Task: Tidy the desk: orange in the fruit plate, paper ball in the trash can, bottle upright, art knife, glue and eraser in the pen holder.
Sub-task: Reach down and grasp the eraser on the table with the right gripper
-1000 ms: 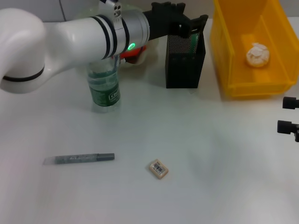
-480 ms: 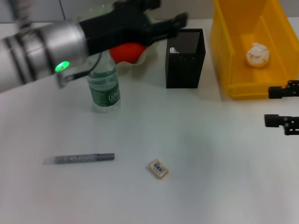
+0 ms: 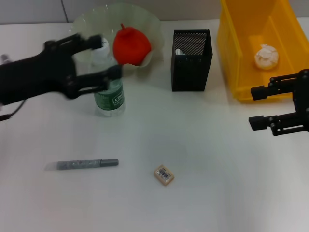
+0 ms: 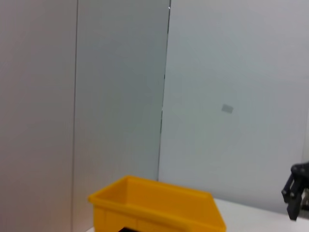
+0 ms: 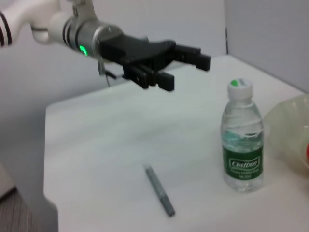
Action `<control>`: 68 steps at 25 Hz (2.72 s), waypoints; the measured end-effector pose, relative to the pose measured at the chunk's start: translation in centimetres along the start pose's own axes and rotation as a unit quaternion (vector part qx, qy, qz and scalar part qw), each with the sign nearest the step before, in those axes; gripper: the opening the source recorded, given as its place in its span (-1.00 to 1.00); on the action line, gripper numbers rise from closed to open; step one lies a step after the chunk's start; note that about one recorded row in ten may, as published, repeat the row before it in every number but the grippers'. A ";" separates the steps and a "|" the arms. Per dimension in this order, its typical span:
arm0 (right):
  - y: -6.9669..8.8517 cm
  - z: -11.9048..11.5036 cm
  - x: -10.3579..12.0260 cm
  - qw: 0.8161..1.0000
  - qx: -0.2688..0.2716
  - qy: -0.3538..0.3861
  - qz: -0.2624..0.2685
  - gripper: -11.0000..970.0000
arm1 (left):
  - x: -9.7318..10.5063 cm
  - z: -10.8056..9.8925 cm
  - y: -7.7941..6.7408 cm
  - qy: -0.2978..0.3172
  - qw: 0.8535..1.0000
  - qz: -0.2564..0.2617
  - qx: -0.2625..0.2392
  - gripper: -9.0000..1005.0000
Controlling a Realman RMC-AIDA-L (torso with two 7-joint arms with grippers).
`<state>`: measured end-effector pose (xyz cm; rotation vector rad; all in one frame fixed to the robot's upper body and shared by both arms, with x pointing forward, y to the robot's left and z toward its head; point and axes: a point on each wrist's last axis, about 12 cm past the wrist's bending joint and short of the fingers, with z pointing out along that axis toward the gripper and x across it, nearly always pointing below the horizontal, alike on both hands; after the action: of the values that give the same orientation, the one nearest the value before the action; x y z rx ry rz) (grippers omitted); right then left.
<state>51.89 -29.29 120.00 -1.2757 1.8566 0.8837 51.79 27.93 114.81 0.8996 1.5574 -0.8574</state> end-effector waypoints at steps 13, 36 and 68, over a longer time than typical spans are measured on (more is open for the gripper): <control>-1.2 12.3 -12.0 0.975 -0.038 0.209 -0.071 0.45 | 5.2 -7.6 -0.9 -0.037 0.998 0.013 -0.058 0.66; 4.1 27.0 -13.0 0.919 -0.052 0.364 -0.144 0.44 | 10.2 -13.5 -3.3 -0.049 0.980 -0.029 -0.191 0.66; 6.0 27.5 -7.6 0.872 -0.011 0.475 -0.117 0.30 | 10.8 -11.9 -4.0 -0.054 0.982 -0.029 -0.178 0.66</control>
<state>52.87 -0.95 113.06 -2.1341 2.2998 0.0945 41.72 37.77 106.20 0.5436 1.5836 -0.6302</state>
